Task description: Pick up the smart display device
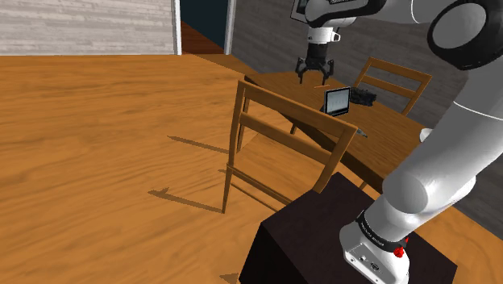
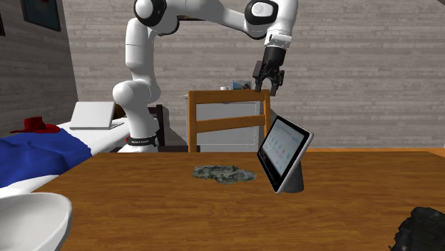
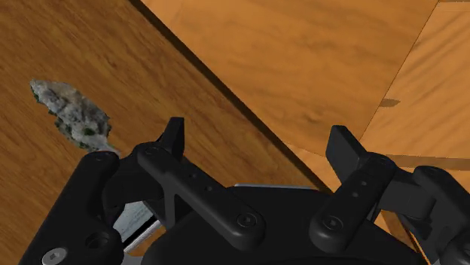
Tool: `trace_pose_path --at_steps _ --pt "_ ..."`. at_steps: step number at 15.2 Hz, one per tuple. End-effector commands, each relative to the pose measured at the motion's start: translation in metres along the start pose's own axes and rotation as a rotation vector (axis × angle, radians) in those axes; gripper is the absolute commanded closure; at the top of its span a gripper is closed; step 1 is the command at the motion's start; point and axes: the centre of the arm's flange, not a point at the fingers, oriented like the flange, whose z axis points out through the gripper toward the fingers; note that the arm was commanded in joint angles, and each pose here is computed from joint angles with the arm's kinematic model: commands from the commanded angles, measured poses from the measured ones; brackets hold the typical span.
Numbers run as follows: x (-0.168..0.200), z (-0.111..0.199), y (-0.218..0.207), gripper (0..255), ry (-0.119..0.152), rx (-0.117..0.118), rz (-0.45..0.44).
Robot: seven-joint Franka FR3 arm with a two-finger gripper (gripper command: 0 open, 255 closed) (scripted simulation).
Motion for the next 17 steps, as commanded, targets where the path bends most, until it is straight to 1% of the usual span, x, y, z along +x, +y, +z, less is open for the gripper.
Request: trace_pose_path --at_steps 1,7,14,17 --pt "0.025 0.009 0.006 0 -0.015 -0.020 0.081" --pt "0.100 0.033 0.035 0 -0.063 -0.077 0.314" --pt "0.174 0.061 0.091 0 -0.117 -0.144 0.583" --pt "0.175 0.077 0.088 0 -0.117 -0.144 0.583"
